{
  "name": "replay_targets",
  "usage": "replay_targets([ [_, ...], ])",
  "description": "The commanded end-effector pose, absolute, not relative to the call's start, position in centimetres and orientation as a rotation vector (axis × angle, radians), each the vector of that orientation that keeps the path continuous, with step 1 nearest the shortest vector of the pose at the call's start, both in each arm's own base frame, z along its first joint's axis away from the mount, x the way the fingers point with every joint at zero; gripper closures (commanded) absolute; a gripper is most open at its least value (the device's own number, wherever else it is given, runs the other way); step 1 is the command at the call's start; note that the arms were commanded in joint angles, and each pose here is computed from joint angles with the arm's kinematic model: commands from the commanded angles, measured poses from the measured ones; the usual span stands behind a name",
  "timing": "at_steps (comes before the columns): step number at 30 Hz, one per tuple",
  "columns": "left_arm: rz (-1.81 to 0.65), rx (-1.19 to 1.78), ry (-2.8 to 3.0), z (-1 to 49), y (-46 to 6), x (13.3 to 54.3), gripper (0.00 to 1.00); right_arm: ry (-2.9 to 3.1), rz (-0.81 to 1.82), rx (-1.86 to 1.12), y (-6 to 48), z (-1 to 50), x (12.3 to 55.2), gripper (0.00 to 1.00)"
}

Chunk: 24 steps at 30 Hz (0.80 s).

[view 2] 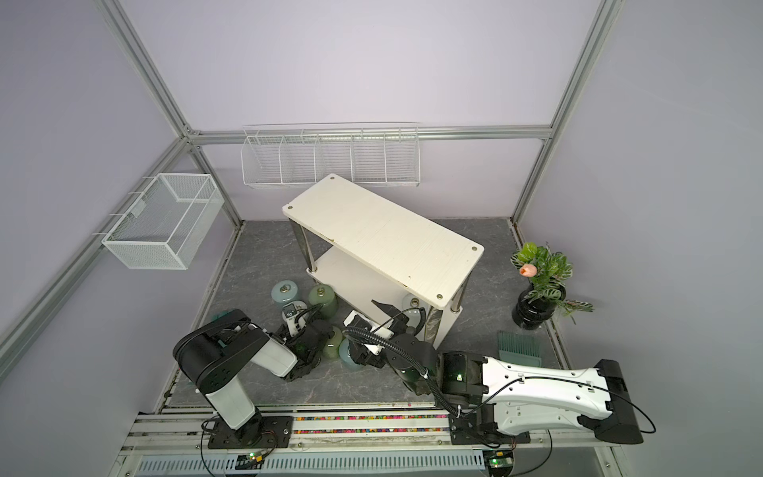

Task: Remove the tea canisters from the shelf
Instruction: Place the tea canister at the center of the board.

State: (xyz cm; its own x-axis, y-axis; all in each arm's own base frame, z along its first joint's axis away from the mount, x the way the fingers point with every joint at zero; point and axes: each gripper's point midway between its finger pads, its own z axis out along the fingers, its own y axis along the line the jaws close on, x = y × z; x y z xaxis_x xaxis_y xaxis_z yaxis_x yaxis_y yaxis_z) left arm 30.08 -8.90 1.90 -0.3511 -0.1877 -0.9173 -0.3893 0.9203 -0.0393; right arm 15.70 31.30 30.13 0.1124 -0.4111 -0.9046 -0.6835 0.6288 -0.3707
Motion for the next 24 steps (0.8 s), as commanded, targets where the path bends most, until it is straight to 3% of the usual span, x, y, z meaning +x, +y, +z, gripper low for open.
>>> replay_targets([
  [1, 0.248, -0.39, 1.953, 2.3, -9.6, 29.3, 0.0, 1.516, 0.276, -0.935, 30.9, 30.1, 15.8, 0.11],
  [24, 0.35, -0.316, 1.745, 16.3, -11.1, 26.0, 0.04, 1.504, 0.295, -0.932, 31.2, 30.8, 15.6, 0.11],
])
